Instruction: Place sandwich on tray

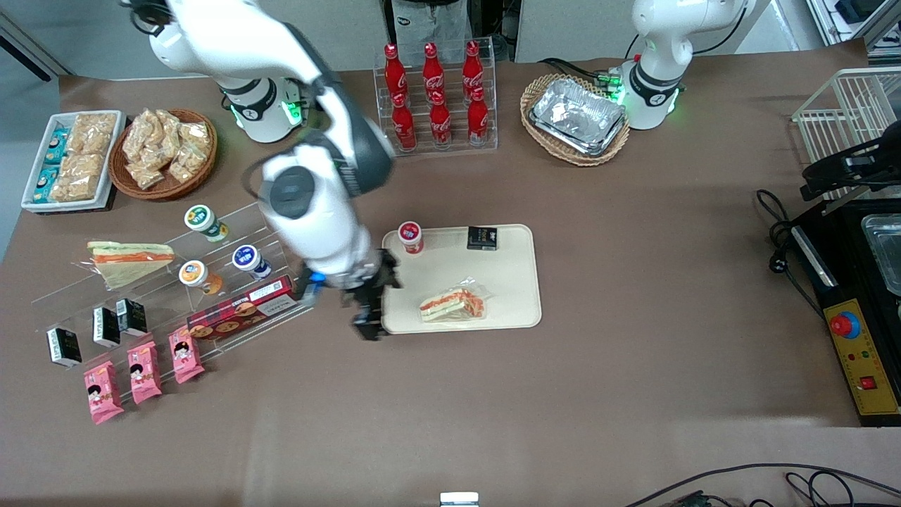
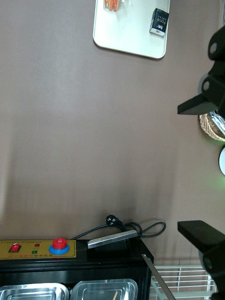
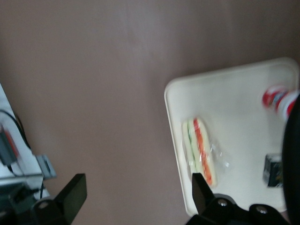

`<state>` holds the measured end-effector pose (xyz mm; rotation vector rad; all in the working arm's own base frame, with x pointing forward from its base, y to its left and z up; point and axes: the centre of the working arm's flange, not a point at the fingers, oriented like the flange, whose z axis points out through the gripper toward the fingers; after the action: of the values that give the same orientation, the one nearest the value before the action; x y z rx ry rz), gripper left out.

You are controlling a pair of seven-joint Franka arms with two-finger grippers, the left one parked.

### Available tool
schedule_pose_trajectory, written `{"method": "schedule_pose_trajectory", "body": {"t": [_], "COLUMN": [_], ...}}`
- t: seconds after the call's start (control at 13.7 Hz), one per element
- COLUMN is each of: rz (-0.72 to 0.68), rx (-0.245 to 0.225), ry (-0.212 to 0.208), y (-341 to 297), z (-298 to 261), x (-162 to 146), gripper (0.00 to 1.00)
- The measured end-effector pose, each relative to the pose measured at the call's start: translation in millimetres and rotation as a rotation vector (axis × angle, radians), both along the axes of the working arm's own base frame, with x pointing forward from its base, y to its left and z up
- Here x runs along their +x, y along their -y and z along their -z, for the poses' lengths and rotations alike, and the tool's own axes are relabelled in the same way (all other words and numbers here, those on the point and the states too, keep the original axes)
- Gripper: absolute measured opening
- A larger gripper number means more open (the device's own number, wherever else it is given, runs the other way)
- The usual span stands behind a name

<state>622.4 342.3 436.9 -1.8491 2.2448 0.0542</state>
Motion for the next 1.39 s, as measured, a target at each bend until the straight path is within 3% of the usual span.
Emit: {"method": "schedule_pose_trajectory", "body": {"t": [0.15,0.29,0.37,0.51,0.73,0.95,1.17,1.39], "rz": [-0.141,-0.383,-0.495,-0.656,-0.913,-1.066,-1.361,-1.517], "rx": [-0.024,-0.048,-0.055,-0.042,-0.004,0.003,-0.078,-0.143], "ry": [-0.039,-0.063,-0.094,-0.134,-0.107,-0.075,-0.046,-0.05], "y": [47.0,65.1,76.9,124.3,202.7,232.4,268.5,302.7], "z": [-19.8,-33.4,-39.2,-62.7,-115.4,-151.4,-164.5,-169.5], "x": [7.1,0.0,-5.1,-9.7,-24.8,-45.4,-54.4,-57.2], "gripper": [1.0,1.0,1.0,1.0,1.0,1.0,1.0,1.0]}}
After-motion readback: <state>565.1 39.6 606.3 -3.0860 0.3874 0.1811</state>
